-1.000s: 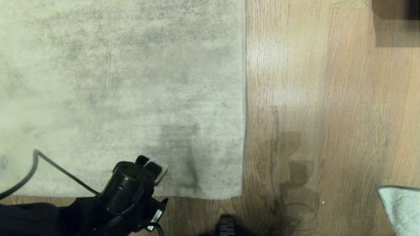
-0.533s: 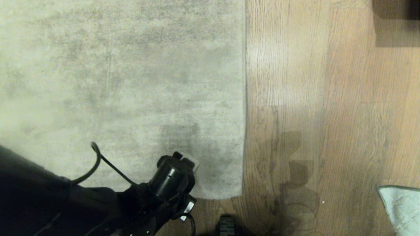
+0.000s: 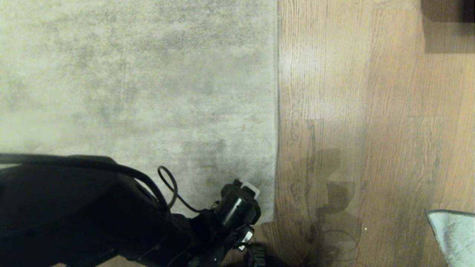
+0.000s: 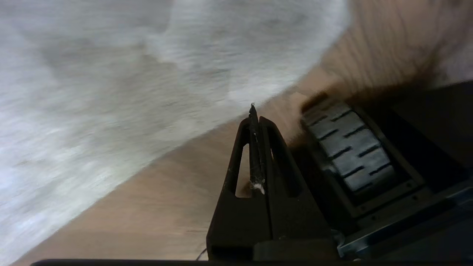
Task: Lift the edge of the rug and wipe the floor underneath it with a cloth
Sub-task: Lay down the carpet
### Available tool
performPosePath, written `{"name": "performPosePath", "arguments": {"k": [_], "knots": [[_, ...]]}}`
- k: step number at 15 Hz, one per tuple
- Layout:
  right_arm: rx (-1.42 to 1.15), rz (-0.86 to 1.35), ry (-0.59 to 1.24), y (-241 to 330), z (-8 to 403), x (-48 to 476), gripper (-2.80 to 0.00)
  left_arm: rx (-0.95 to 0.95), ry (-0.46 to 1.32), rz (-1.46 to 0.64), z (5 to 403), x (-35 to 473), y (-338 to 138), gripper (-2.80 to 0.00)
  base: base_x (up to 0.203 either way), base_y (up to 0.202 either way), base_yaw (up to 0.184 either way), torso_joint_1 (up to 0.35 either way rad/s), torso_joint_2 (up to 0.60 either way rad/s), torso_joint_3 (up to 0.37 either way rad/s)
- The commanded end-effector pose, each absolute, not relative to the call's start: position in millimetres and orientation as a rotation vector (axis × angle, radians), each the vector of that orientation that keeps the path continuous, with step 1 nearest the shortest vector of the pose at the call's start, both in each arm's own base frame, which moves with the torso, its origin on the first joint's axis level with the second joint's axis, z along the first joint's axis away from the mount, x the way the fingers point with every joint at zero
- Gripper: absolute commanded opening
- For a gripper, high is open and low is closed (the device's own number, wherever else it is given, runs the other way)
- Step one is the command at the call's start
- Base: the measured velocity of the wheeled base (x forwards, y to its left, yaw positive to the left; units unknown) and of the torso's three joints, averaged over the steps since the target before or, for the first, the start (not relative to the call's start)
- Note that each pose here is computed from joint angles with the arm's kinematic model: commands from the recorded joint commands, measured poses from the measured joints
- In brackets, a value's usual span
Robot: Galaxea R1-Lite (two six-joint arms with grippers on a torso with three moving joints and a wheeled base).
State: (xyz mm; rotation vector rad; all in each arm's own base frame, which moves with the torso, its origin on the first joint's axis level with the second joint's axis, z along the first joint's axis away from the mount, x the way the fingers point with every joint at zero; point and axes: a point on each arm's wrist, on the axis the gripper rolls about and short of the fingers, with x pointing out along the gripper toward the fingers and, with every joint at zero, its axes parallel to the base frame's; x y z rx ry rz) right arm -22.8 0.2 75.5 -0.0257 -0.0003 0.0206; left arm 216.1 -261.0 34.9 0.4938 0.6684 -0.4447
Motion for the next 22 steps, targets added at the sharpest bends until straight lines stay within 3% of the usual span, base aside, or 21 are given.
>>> {"name": "performPosePath", "arguments": {"k": [1,14,18,22], "knots": [[-0.026,0.021,0.000,0,75,-23,-2.80,0.527,0.705,-0.469,11,220,-274,-2.80,0.000,0.000,0.000,0.000,0.00,0.000],[-0.026,0.021,0.001,0,76,-23,-2.80,0.687,0.545,-0.555,-24,261,-299,-2.80,0.000,0.000,0.000,0.000,0.00,0.000],[-0.026,0.021,0.001,0,76,-23,-2.80,0.650,0.482,-0.563,-2,261,-302,-2.80,0.000,0.000,0.000,0.000,0.00,0.000],[-0.026,0.021,0.000,0,75,-23,-2.80,0.602,0.404,-0.560,44,251,-293,-2.80,0.000,0.000,0.000,0.000,0.00,0.000]]}}
